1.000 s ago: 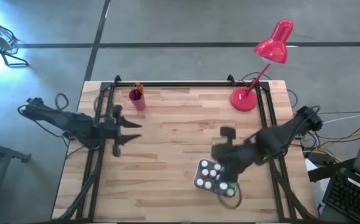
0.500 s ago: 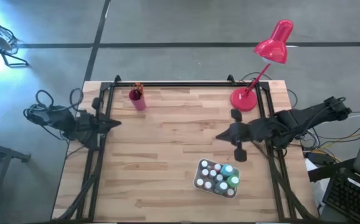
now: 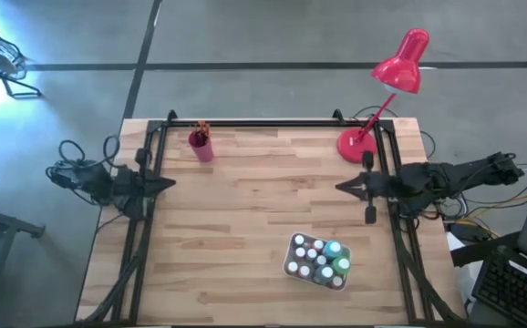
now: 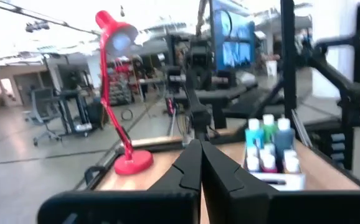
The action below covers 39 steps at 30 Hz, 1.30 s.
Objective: Pick & Place Paint Supplies
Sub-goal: Return to Home Position
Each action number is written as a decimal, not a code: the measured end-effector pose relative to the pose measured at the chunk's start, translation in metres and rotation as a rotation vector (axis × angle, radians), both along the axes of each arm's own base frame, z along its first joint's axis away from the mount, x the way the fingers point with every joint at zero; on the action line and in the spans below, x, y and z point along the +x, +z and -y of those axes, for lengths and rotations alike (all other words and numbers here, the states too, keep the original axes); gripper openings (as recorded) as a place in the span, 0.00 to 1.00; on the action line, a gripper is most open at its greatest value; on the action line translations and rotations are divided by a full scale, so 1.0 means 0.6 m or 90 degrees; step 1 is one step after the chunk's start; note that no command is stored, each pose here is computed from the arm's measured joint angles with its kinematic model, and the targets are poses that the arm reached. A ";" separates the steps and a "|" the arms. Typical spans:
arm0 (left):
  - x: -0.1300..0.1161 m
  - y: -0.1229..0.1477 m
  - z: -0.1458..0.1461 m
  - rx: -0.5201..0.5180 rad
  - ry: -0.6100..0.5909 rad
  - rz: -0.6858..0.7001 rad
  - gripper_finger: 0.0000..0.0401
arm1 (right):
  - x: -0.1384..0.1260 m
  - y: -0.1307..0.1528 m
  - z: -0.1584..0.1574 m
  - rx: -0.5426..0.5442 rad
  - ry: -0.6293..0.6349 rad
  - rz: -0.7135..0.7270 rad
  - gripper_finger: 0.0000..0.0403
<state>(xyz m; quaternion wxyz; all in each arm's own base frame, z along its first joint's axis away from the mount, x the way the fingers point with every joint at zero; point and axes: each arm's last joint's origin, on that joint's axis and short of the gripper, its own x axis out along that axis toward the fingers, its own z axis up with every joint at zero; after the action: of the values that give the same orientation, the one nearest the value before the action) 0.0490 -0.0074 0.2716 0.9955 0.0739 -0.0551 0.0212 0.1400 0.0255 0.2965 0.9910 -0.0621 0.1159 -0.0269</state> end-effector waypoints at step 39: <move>0.070 -0.162 0.014 0.010 0.083 -0.089 0.06 | -0.078 -0.167 0.056 0.028 -0.104 0.031 0.02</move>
<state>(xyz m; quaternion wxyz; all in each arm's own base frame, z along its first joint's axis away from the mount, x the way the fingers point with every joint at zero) 0.0912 -0.0158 0.1742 0.9928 0.0864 0.0195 0.0802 0.0931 -0.0083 0.1965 0.9892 -0.0301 0.0968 -0.1063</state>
